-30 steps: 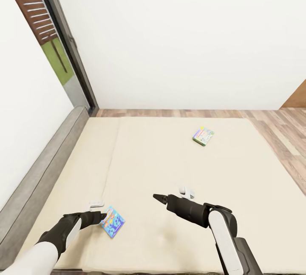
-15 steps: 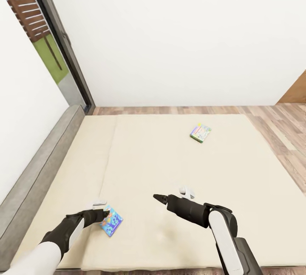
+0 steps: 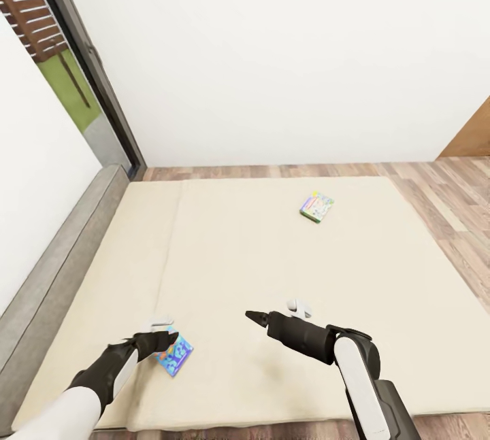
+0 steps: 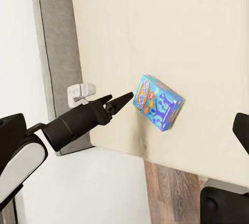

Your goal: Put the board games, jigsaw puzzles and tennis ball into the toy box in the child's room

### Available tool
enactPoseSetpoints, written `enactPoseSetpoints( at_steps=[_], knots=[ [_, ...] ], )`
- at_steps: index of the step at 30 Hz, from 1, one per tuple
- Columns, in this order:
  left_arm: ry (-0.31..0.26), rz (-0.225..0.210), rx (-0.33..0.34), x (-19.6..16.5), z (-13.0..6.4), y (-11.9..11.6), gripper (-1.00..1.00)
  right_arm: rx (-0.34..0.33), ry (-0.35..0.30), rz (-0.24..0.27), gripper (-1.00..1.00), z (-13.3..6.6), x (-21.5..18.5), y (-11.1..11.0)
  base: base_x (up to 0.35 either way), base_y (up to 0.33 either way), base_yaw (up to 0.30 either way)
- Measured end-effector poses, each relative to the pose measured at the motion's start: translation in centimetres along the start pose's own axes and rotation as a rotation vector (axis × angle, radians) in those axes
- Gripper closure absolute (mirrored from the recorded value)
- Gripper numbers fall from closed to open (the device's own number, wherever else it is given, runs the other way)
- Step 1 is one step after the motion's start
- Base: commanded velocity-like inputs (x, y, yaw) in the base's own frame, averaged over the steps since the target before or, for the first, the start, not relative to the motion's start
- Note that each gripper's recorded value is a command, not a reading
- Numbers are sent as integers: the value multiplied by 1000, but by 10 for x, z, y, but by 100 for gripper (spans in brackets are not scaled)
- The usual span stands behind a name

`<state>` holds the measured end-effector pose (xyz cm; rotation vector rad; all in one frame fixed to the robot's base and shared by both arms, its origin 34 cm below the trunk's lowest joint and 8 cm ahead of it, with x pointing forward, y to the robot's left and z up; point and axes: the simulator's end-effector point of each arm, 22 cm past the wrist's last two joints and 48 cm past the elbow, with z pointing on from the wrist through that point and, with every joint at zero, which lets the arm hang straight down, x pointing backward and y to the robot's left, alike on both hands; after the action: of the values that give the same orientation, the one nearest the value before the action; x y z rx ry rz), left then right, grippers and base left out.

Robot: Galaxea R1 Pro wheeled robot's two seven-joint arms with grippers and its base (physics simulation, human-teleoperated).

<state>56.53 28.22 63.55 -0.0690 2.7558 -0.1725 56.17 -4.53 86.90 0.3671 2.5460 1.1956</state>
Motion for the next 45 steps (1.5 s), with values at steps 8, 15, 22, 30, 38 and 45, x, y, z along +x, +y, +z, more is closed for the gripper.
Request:
enactPoseSetpoints(
  at_steps=[8, 15, 22, 30, 38, 45],
  knots=[
    [11, 0, -7, 6, 3, 5, -100, 3, 8, 9, -100, 3, 3, -4, 0, 0, -74],
    [21, -1, -7, 11, 6, 6, -100, 7, 15, 16, -100, 5, 5, -8, 0, 0, -73],
    [32, -2, -11, 17, 8, 9, -100, 11, 22, 24, -100, 7, 7, -12, 0, 0, -36],
    [31, 0, -24, 20, 11, 14, -100, 16, 30, 33, -100, 10, 10, -17, 0, 0, -3],
    [18, 0, -36, 21, 14, 19, -100, 20, 38, 42, -100, 13, 13, -22, 0, 0, 0],
    [27, 1, -36, 26, 17, 19, -100, 24, 45, 50, -100, 16, 15, -26, 0, 0, 0]
  ],
)
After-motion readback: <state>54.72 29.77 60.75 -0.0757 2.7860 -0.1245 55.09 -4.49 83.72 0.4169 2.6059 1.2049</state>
